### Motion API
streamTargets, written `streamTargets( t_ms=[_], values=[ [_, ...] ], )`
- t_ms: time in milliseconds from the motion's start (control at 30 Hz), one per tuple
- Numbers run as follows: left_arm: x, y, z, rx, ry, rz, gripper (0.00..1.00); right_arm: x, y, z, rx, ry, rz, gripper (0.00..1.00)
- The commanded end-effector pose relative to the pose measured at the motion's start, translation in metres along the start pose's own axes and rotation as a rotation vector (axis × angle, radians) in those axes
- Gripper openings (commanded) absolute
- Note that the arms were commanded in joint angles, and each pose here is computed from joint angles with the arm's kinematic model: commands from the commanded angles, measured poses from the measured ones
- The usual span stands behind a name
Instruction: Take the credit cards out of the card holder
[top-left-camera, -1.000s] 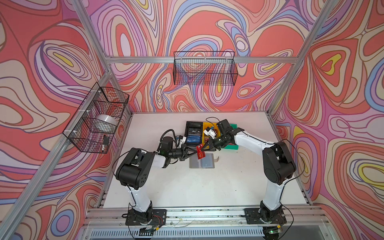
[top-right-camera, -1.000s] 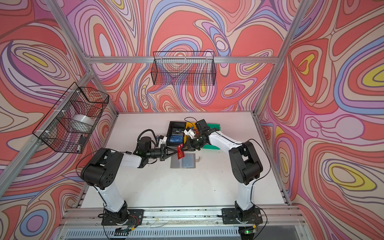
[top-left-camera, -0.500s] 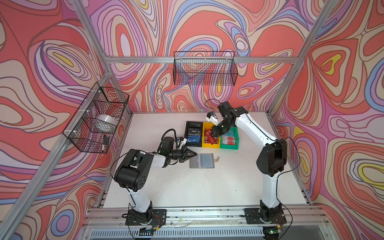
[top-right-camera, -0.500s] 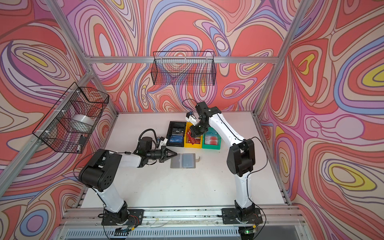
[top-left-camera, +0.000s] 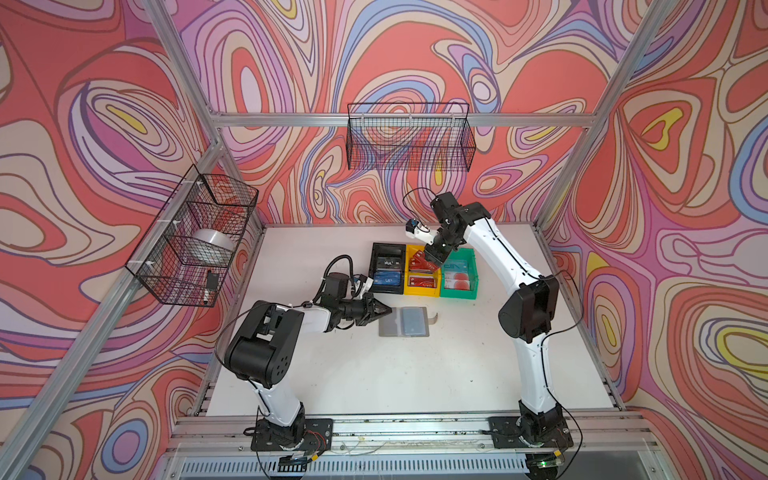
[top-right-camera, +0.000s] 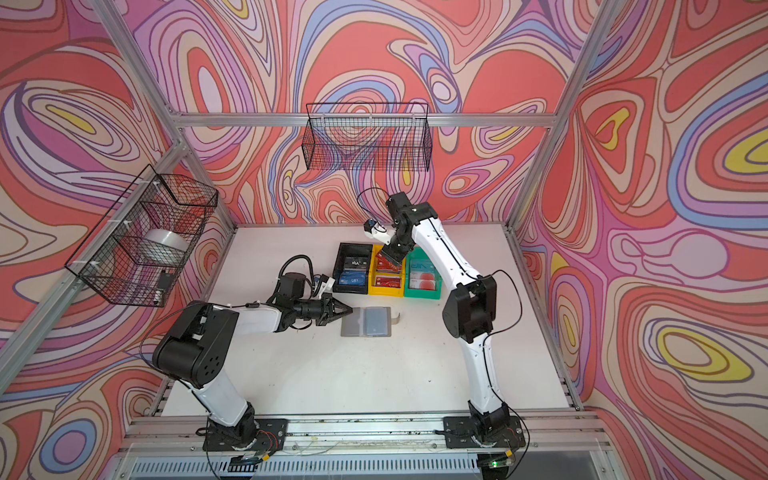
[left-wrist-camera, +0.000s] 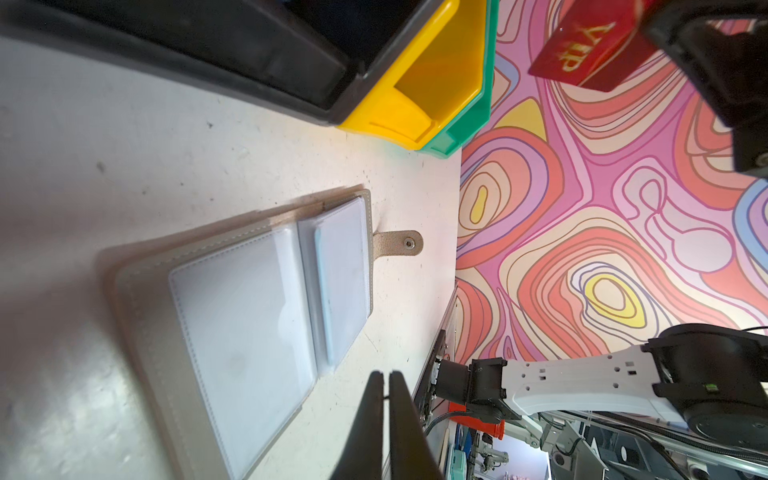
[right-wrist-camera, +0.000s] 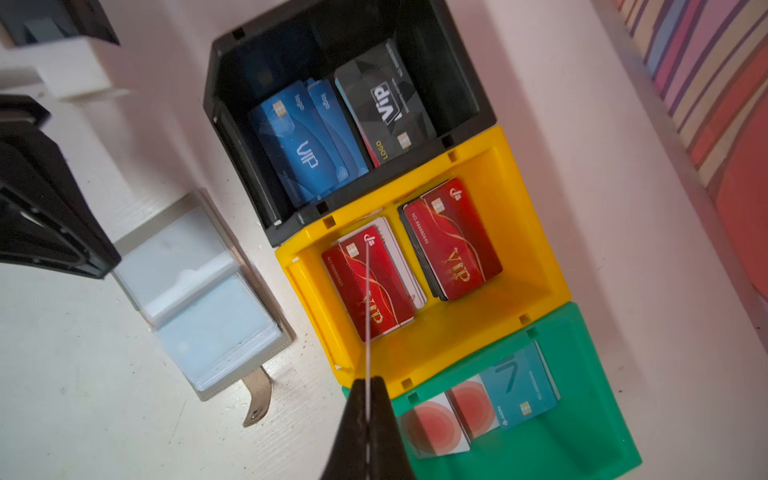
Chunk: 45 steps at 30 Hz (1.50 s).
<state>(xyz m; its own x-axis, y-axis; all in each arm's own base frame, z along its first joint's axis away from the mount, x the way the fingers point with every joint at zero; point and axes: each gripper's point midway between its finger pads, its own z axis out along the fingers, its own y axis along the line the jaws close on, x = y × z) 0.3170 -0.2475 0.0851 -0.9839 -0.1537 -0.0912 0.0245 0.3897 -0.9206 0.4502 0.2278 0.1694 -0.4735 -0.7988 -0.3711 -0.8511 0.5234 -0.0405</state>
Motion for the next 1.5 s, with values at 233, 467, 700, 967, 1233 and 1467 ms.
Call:
streamTargets(
  t_ms=[233,467,700,967,1233,1467],
  values=[
    [-0.007,-0.003,-0.003,0.001,-0.015,0.031,0.09,0.001,0.007,0.02,-0.034,0.048,-0.152,0.0],
    [-0.009,0.002,-0.004,0.0,-0.016,0.021,0.09,0.012,0.023,0.05,-0.086,0.13,-0.207,0.0],
    [-0.01,0.003,-0.006,-0.001,-0.02,0.029,0.1,0.017,0.025,0.062,-0.092,0.159,-0.208,0.0],
    [-0.01,0.006,-0.008,-0.008,-0.023,0.021,0.1,0.026,0.024,0.063,-0.078,0.184,-0.21,0.0],
    [-0.01,0.008,-0.009,-0.014,-0.027,0.019,0.1,0.032,0.024,0.062,-0.07,0.203,-0.222,0.0],
    [-0.009,0.01,-0.008,-0.016,-0.023,0.017,0.1,0.037,0.031,0.071,-0.111,0.217,-0.222,0.0]
  ],
)
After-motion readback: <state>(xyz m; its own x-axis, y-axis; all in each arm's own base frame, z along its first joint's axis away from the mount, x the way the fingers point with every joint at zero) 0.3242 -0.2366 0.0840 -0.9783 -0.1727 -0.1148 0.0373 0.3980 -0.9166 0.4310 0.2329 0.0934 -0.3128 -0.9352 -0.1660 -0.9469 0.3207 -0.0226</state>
